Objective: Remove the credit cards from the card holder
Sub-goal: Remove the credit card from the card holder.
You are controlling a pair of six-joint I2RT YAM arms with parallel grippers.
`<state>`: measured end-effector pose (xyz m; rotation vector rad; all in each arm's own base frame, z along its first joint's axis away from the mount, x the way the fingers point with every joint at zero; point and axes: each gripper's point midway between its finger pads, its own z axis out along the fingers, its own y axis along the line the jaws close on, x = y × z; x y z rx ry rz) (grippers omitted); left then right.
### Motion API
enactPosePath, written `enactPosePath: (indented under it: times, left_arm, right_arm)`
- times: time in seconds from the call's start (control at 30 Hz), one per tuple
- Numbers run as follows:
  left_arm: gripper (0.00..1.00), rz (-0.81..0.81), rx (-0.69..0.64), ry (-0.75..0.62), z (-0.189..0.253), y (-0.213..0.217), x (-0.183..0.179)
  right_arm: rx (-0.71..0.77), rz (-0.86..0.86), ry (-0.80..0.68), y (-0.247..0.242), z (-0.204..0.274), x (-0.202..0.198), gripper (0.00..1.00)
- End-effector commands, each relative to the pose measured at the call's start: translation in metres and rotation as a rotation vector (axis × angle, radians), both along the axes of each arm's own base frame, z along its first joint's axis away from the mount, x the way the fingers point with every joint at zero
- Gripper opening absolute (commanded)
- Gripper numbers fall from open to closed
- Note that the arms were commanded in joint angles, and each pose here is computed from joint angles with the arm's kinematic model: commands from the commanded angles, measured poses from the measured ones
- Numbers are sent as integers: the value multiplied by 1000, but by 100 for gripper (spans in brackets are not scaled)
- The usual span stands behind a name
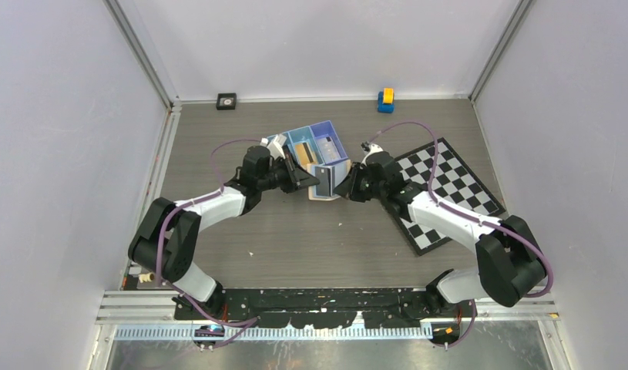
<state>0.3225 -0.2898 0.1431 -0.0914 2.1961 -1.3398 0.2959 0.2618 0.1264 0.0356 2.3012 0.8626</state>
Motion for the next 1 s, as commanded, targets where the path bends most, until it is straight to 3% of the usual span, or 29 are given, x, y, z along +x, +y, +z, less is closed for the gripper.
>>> enactPosePath:
  times: [0.0,0.07,0.23,0.43,0.63,0.73,0.87,0.97]
  left_arm:
    - [6,-14,-39,-60,17,-1,1]
    - [0,-14,-35,-57,16,-1,1]
    - [0,-11,-31,-56,16,0,2]
    - [0,-14,-43,-75,23,1,1]
    - [0,-24,-65,-77,26,-1,-1]
    - [0,-28,-74,-81,28,-2,-1]
    - [0,-45,-108,-98,33,-4,-4]
    - [0,-75,-165,-120,43,-9,-7]
  right_arm:
    - [113,14,-75,9,33,6,0]
    - [118,11,-75,7,34,6,1]
    - [121,-19,-77,-2,34,10,1]
    - [23,-174,-49,-40,21,21,33]
    - [-46,-295,-141,-73,44,23,53]
    - [-29,-312,-211,-82,63,18,55]
    - [110,-153,-287,-54,85,4,51]
    - [165,-58,-233,-31,80,3,46]
